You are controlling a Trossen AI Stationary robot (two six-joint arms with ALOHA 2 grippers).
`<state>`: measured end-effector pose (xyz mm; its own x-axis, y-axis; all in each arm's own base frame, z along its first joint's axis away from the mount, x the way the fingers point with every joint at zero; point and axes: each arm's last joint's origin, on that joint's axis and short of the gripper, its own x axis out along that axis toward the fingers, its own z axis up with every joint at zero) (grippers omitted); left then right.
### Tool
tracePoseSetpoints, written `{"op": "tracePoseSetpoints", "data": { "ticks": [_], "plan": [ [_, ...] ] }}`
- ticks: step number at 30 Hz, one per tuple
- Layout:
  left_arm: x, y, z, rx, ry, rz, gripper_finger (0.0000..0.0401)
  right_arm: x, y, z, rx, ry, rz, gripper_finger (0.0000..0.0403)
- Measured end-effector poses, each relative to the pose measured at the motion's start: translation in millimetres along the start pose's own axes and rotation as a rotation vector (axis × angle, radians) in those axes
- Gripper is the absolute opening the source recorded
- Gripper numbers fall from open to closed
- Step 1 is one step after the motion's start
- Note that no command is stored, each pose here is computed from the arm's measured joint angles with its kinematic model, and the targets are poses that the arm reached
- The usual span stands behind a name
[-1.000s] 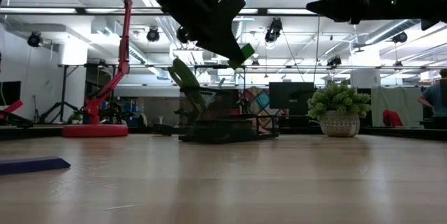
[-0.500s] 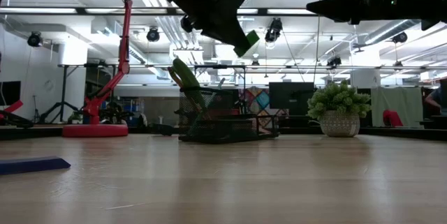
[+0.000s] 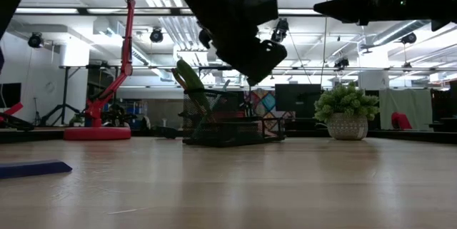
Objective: Pick and place office supplies into organizer
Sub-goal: Put the green eraser into the black desk organizer
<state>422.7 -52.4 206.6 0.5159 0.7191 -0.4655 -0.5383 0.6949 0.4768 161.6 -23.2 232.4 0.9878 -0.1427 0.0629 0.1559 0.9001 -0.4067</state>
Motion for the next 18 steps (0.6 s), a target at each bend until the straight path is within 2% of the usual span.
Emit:
{"op": "tracePoseSetpoints", "data": {
  "ticks": [4,7,18],
  "plan": [
    [7,-8,-5,0.058,0.046,-0.001,0.0004,0,0,0,0.000,0.005,0.002,0.0008],
    [9,-11,-10,0.086,0.080,-0.043,0.0004,0,1,-1,0.000,0.015,0.007,0.0008],
    [13,-6,-23,0.151,0.154,-0.049,0.0004,-1,0,-1,0.000,0.014,0.006,0.0008]
  ]
}}
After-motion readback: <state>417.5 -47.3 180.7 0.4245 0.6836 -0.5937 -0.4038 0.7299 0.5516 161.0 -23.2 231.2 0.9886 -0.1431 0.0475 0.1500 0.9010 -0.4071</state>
